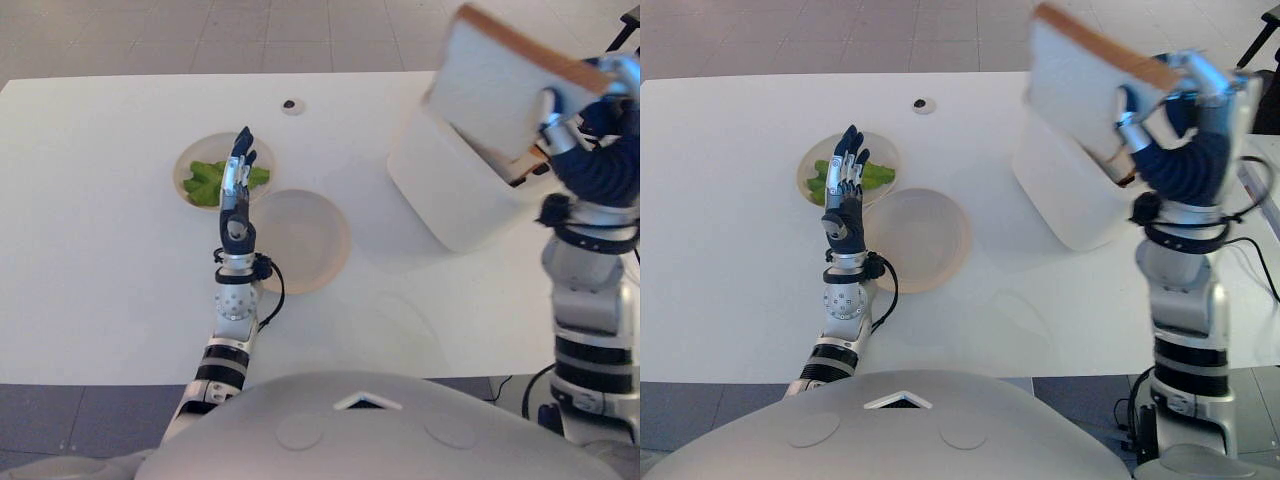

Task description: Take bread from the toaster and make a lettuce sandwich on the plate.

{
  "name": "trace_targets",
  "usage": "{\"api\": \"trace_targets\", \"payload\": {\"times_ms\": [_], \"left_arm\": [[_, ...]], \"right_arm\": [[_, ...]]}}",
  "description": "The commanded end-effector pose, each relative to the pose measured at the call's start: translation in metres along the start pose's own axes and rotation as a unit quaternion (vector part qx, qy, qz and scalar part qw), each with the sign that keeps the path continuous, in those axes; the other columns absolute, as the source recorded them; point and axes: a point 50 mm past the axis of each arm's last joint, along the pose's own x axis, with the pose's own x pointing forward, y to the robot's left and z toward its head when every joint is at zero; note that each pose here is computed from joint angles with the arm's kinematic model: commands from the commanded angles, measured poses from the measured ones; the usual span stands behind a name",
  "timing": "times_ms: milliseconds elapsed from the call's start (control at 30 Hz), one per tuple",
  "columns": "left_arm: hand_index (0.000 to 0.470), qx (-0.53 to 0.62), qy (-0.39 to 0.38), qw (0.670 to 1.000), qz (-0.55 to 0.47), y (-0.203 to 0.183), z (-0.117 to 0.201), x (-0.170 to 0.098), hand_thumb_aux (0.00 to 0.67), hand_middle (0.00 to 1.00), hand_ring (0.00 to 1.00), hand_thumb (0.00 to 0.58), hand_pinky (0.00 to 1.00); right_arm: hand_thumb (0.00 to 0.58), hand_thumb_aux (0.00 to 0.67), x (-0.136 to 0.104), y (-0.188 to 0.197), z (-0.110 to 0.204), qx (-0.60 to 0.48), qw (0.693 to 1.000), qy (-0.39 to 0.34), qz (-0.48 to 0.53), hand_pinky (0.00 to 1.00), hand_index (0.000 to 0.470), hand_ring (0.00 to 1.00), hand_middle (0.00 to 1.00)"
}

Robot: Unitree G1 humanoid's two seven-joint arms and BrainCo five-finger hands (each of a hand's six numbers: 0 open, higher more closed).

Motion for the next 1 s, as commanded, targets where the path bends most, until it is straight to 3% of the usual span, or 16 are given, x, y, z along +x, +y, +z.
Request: {"api": "trace_targets", "payload": {"times_ms": [33, 167, 300, 467, 600, 767, 800, 833, 867, 900, 1000], "left_arm": [[0.0, 0.148, -0.028, 0.987, 0.047, 0.041, 0.011, 0.007, 0.0, 0.0, 0.0, 0.0, 0.0], [0.0, 0.246, -0.028, 0.968, 0.041, 0.069, 0.011, 0.017, 0.0, 0.0, 0.0, 0.0, 0.0], [0.0, 0.343, -0.001, 0.938, 0.044, 0.1, 0.009, 0.019, 0.0, 0.0, 0.0, 0.0, 0.0], [0.0, 0.446, 0.074, 0.89, -0.06, 0.104, -0.023, 0.014, 0.0, 0.0, 0.0, 0.0, 0.0], [0.0, 0.502, 0.122, 0.851, -0.098, 0.11, -0.044, 0.013, 0.0, 0.0, 0.0, 0.0, 0.0], [0.0, 0.572, 0.189, 0.785, -0.147, 0.122, -0.07, 0.015, 0.0, 0.0, 0.0, 0.0, 0.0], [0.0, 0.58, 0.195, 0.776, -0.151, 0.123, -0.073, 0.017, 0.0, 0.0, 0.0, 0.0, 0.0], [0.0, 0.588, 0.197, 0.77, -0.154, 0.124, -0.075, 0.019, 0.0, 0.0, 0.0, 0.0, 0.0], [0.0, 0.592, 0.199, 0.765, -0.155, 0.125, -0.077, 0.022, 0.0, 0.0, 0.0, 0.0, 0.0], [0.0, 0.596, 0.201, 0.762, -0.154, 0.126, -0.079, 0.026, 0.0, 0.0, 0.0, 0.0, 0.0], [0.0, 0.602, 0.202, 0.755, -0.164, 0.124, -0.085, 0.034, 0.0, 0.0, 0.0, 0.0, 0.0]], "right_arm": [[0.58, 0.67, -0.02, 0.067, -0.022, 0.224, 0.953, 0.134, 0.154, 1.0, 0.47, 1.0, 1.0], [0.58, 0.67, -0.049, 0.104, -0.054, 0.212, 0.922, 0.224, 0.234, 1.0, 0.47, 1.0, 1.0], [0.58, 0.67, -0.07, 0.144, -0.064, 0.204, 0.904, 0.261, 0.27, 1.0, 0.47, 1.0, 1.0], [0.58, 0.67, -0.072, 0.154, -0.056, 0.179, 0.914, 0.243, 0.271, 1.0, 0.47, 1.0, 1.0], [0.58, 0.67, -0.063, 0.153, -0.032, 0.162, 0.927, 0.196, 0.277, 1.0, 0.47, 1.0, 1.0], [0.58, 0.67, -0.069, 0.158, -0.015, 0.019, 0.922, 0.118, 0.368, 1.0, 0.47, 1.0, 1.0], [0.578, 0.631, -0.073, 0.158, -0.016, -0.006, 0.915, 0.111, 0.389, 1.0, 0.442, 1.0, 1.0], [0.466, 0.373, -0.075, 0.156, -0.019, -0.03, 0.911, 0.109, 0.396, 0.51, 0.262, 0.51, 0.51], [0.079, 0.047, -0.075, 0.153, -0.022, -0.051, 0.91, 0.11, 0.397, 0.0, 0.033, 0.0, 0.0], [0.0, 0.0, -0.074, 0.151, -0.026, -0.07, 0.91, 0.111, 0.392, 0.0, 0.0, 0.0, 0.0], [0.0, 0.0, -0.074, 0.147, -0.034, -0.098, 0.912, 0.121, 0.38, 0.0, 0.0, 0.0, 0.0]]}}
